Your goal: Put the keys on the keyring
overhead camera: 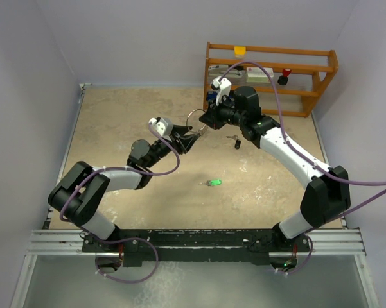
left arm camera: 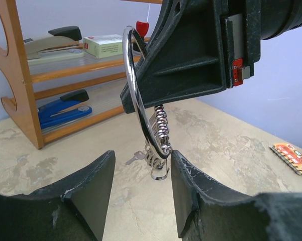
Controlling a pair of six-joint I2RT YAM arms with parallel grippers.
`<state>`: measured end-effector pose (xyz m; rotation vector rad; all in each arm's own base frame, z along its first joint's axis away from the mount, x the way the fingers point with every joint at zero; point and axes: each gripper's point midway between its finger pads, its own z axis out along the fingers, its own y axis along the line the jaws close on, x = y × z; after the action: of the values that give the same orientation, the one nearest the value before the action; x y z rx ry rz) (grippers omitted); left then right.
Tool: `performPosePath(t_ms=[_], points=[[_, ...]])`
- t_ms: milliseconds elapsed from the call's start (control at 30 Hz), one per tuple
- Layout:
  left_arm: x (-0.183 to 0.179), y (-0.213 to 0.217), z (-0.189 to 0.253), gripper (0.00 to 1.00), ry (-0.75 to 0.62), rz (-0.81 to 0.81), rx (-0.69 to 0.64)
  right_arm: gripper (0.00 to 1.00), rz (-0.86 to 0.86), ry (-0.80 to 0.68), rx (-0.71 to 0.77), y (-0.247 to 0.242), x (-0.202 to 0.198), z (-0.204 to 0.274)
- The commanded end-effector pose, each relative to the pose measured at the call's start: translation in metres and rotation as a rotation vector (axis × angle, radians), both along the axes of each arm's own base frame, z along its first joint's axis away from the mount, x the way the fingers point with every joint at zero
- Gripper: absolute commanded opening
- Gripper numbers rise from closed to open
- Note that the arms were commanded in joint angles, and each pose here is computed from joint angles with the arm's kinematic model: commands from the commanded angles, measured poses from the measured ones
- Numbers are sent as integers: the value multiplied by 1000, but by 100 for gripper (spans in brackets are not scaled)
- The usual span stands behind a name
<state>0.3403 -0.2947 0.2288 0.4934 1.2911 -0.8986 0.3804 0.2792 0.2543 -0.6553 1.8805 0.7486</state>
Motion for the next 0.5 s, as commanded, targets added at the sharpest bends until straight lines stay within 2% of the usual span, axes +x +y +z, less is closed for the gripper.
performPosePath(t_ms=[0, 467], points=[[2, -3, 27, 44, -77, -14, -36, 0, 28, -72, 38, 6, 3, 32], [2, -4, 27, 39, -77, -21, -33, 0, 33, -70, 36, 7, 3, 30]])
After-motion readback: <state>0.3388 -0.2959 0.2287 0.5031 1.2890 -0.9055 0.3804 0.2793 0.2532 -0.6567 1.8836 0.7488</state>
